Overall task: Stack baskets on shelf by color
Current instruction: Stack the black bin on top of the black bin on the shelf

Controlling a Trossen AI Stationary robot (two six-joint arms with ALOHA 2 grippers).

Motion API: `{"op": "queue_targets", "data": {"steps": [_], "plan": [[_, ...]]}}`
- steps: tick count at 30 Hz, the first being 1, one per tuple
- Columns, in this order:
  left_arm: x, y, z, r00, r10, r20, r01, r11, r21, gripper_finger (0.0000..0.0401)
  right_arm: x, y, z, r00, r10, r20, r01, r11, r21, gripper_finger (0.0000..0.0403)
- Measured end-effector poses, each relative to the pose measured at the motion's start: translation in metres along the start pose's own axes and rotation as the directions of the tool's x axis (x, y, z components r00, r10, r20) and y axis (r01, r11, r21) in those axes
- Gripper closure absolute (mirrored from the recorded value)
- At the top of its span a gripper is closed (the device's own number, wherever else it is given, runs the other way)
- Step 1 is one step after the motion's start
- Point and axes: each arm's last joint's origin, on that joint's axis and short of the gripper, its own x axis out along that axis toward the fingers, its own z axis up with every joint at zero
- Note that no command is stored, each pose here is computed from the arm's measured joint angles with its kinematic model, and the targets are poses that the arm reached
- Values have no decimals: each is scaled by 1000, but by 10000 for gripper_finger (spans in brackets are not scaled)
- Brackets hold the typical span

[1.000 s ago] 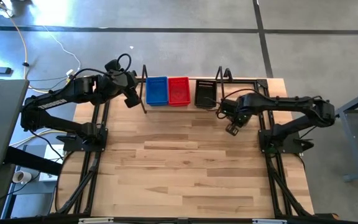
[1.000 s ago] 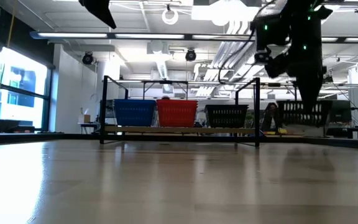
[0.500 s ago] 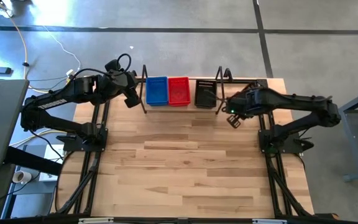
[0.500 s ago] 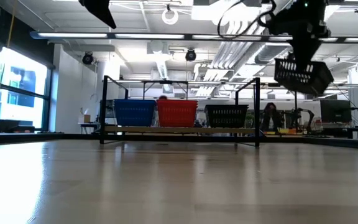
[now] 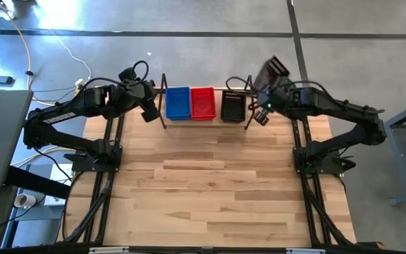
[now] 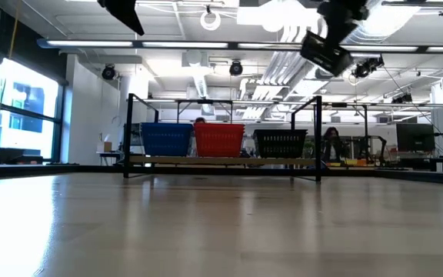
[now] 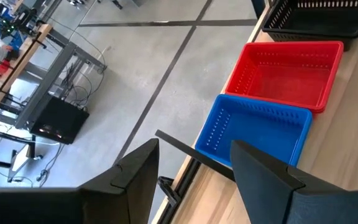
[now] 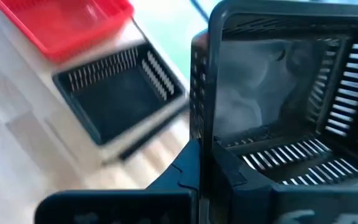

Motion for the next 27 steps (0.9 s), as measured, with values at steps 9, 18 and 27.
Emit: {"op": "queue_targets", "data": {"steps": [9,18,27], "plan": [[0,0,0,1000,0,0,0,1000,-12,213,10,7,29,978,113,175,-74,974,-216,403],[0,0,0,1000,-9,2,9,995,-96,213,53,44,37,972,235,10,-218,916,-336,403],[0,-1,0,999,-35,8,35,994,-107,213,95,76,31,953,230,-195,-287,889,-357,403]]}}
